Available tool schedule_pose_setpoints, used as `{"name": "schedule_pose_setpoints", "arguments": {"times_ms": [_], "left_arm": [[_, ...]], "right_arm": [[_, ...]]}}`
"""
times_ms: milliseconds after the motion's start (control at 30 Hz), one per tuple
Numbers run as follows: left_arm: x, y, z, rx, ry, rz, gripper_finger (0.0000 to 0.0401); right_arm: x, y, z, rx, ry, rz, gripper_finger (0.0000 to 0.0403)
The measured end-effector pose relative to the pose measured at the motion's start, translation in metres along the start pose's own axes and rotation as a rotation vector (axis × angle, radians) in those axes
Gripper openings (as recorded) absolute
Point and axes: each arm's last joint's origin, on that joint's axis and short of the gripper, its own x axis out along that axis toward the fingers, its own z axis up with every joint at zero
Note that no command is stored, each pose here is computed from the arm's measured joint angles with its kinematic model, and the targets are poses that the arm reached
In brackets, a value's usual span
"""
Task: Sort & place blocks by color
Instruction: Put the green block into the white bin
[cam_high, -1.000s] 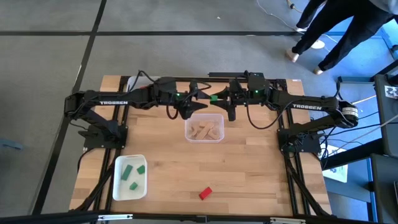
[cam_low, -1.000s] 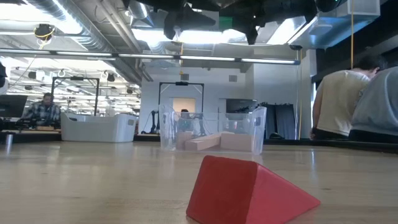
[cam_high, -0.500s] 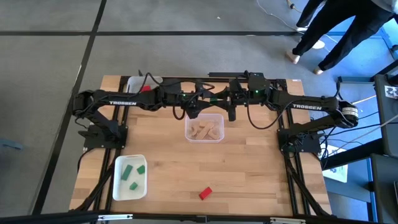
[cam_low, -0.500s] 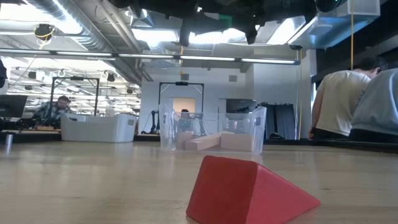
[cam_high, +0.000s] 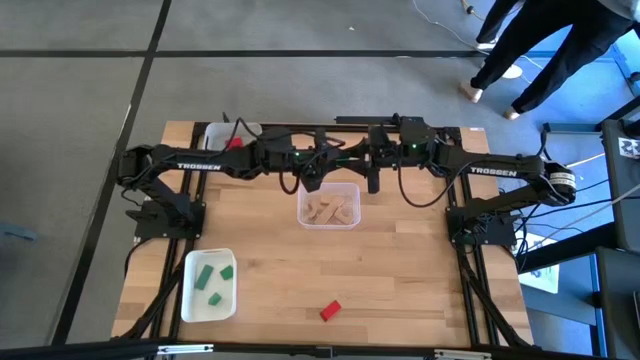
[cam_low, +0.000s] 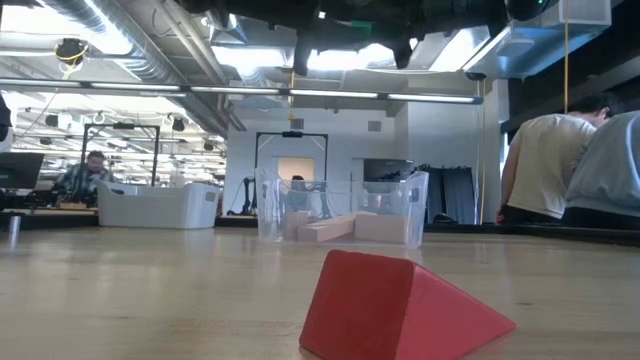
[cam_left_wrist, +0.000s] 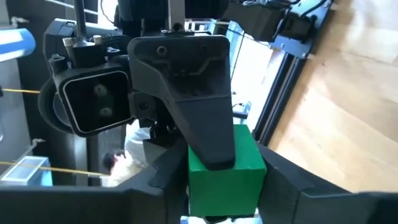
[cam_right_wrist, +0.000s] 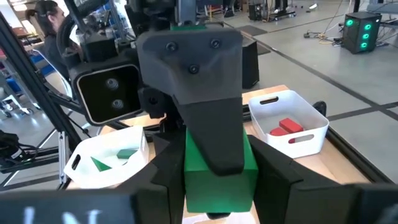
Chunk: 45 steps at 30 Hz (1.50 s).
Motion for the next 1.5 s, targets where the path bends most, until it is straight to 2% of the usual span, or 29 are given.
{"name": "schedule_pose_setpoints", "arguments": {"times_ms": [100,333,567,733,867,1033,1267,1500], "left_arm": [[0.000,-0.001,0.002,0.000,0.028,0.004,0.0124],[0.000,-0.002,0.001,-0.002,0.068,0.002,0.0124],[0.001,-0.003,0.000,-0.037,0.109,0.001,0.0124],[0.000,-0.003,-0.001,-0.104,0.128,0.002,0.0124],[-0.002,-0.002,0.002,-0.117,0.151,0.006,0.0124],[-0.016,0.005,0.000,-0.133,0.243,-0.023,0.0124],[-0.044,0.019,0.005,-0.281,0.240,-0.071,0.0124],[-0.078,0.026,0.008,-0.539,0.307,-0.147,0.0124]], "right_arm": [[0.000,0.000,0.000,0.001,-0.003,0.003,0.0130],[0.000,0.000,0.001,0.001,-0.006,0.000,0.0130],[0.000,0.000,0.001,0.055,-0.007,-0.001,0.0202],[0.000,0.000,0.001,0.075,-0.004,-0.003,0.0220],[-0.004,-0.001,0.000,-0.005,0.025,-0.016,0.0222],[-0.022,0.000,0.000,-0.112,0.114,-0.072,0.0224],[-0.058,0.005,0.002,-0.143,0.213,-0.298,0.0224],[-0.067,0.005,-0.004,-0.116,0.289,-0.356,0.0225]]}}
